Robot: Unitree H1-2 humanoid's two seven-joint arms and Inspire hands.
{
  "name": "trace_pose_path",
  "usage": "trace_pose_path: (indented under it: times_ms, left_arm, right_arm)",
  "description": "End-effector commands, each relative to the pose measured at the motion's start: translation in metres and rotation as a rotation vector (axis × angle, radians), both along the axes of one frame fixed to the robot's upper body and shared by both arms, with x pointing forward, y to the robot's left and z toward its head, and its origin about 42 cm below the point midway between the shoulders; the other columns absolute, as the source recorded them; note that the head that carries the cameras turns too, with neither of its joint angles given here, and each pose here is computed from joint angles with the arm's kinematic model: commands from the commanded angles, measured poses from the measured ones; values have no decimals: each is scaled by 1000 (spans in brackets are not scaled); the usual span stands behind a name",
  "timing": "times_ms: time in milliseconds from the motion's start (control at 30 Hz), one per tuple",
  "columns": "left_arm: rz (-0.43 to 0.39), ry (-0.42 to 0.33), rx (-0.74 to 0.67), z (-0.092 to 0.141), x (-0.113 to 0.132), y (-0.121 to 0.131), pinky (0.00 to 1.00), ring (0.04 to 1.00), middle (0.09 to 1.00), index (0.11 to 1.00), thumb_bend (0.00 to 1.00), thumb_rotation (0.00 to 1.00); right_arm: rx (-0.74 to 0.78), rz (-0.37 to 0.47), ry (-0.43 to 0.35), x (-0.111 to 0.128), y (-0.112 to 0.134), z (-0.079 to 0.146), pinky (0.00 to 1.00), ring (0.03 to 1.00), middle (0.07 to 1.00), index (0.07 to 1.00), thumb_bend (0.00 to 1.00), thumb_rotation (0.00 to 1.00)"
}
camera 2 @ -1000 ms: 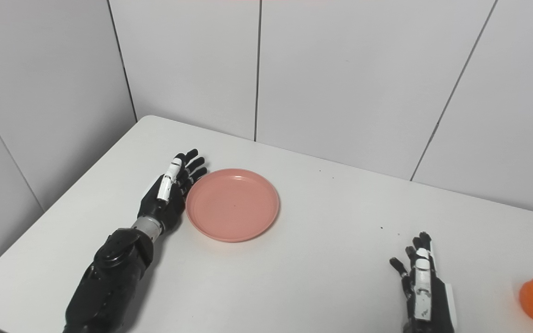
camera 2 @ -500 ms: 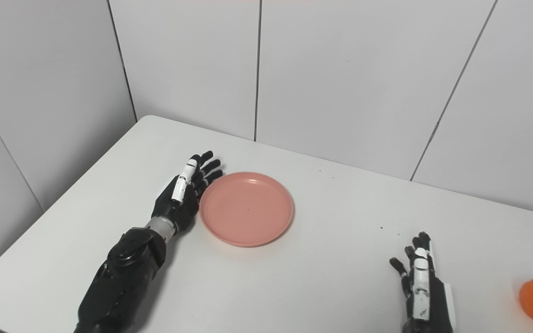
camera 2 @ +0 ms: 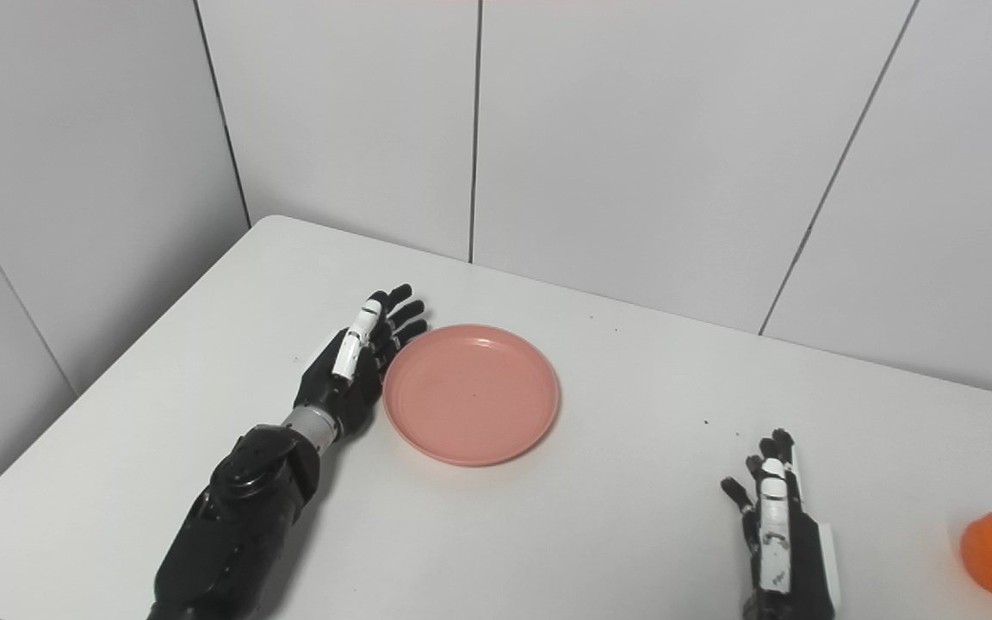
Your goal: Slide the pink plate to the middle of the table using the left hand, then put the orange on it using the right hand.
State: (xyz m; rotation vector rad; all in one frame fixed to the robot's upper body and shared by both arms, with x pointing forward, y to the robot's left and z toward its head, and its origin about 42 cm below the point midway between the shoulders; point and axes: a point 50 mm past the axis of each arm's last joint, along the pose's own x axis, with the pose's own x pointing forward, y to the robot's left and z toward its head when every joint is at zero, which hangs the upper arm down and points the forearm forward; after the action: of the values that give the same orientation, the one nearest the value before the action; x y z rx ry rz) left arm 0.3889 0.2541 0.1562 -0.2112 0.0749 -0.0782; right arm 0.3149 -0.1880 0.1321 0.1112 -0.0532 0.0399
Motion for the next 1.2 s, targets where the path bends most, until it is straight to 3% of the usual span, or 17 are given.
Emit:
trace_pose_path:
  times_ms: [0,667,1167]
  left_arm:
    - [-57,3,-1,8,5,-16,953,938,940,923,367,1000]
    - [-115,28,-23,-8,-4,-39,954,947,950,940,352,1000]
    - [-174,44,-24,-13,-16,-76,938,931,934,933,351,1000]
  right_arm:
    - [13,0,-8,-1,4,5,999,974,990,993,247,1000]
    - [11,-5,-1,-1,16,5,1000,980,992,994,243,1000]
    - [18,-17,-4,-2,30,9,985,972,984,986,261,1000]
